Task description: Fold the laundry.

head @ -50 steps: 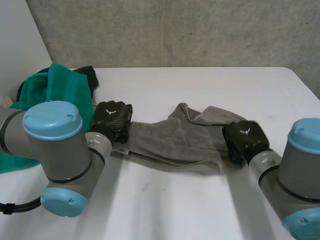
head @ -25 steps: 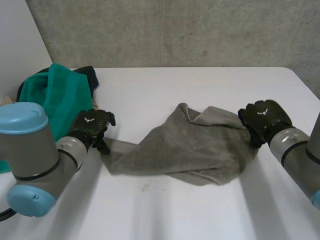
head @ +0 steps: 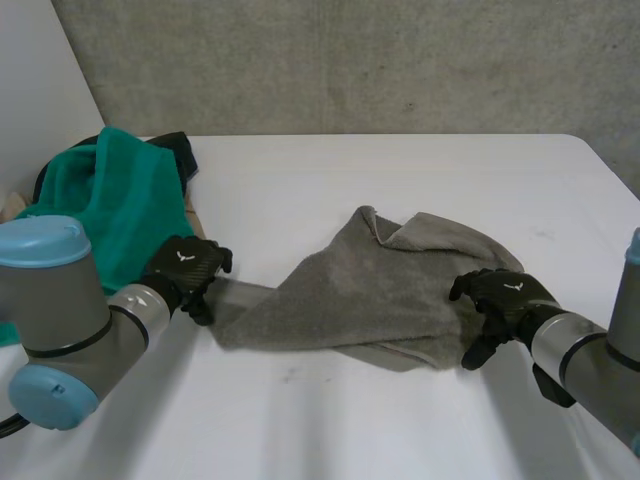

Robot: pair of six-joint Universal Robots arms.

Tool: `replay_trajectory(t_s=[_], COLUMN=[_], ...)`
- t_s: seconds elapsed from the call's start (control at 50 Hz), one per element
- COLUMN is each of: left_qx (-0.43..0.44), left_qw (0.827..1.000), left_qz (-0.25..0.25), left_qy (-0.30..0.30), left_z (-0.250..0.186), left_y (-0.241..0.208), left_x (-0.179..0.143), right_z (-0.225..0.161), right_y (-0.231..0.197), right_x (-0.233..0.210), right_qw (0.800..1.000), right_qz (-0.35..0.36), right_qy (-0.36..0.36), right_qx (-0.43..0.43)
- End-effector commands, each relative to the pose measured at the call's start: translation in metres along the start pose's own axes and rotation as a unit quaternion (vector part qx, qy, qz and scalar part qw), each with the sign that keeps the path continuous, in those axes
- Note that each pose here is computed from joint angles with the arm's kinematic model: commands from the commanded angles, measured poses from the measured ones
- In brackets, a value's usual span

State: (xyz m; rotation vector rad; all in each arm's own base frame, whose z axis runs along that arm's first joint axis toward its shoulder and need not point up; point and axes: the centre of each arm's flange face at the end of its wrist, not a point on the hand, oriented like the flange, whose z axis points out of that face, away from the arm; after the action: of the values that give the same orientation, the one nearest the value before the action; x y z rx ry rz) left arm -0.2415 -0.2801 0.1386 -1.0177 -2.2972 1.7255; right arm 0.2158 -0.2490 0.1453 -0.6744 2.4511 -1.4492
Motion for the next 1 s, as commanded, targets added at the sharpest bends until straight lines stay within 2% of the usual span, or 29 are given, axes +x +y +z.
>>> replay_trajectory(t_s=[0.02, 0.22, 0.38, 0.54, 0.8, 1.0], left_qx=[-0.002, -0.005, -0.007, -0.012, 0.004, 0.018], left_qw=[1.0, 1.0, 1.0, 1.0, 1.0, 0.997], left_qz=[-0.001, 0.002, 0.003, 0.003, 0.007, 0.013], left_qy=[0.001, 0.007, 0.005, 0.005, 0.021, 0.07], left_z=[0.0, -0.003, -0.003, -0.004, -0.003, 0.0], left_y=[0.001, 0.003, 0.004, 0.007, 0.006, 0.01], left_x=[0.001, 0.005, 0.003, 0.004, 0.012, 0.033], right_z=[0.019, 0.025, -0.012, -0.028, -0.03, -0.028], right_y=[0.009, -0.012, -0.08, -0.108, -0.104, -0.096], right_x=[0.001, -0.003, 0.004, 0.004, 0.0, 0.0], right_qw=[1.0, 0.998, 0.984, 0.981, 0.984, 0.986], right_qz=[-0.013, -0.03, -0.064, -0.082, -0.08, -0.079], right_qy=[0.002, 0.0, 0.022, 0.025, 0.016, 0.015], right_qx=[0.005, 0.058, 0.163, 0.177, 0.157, 0.144])
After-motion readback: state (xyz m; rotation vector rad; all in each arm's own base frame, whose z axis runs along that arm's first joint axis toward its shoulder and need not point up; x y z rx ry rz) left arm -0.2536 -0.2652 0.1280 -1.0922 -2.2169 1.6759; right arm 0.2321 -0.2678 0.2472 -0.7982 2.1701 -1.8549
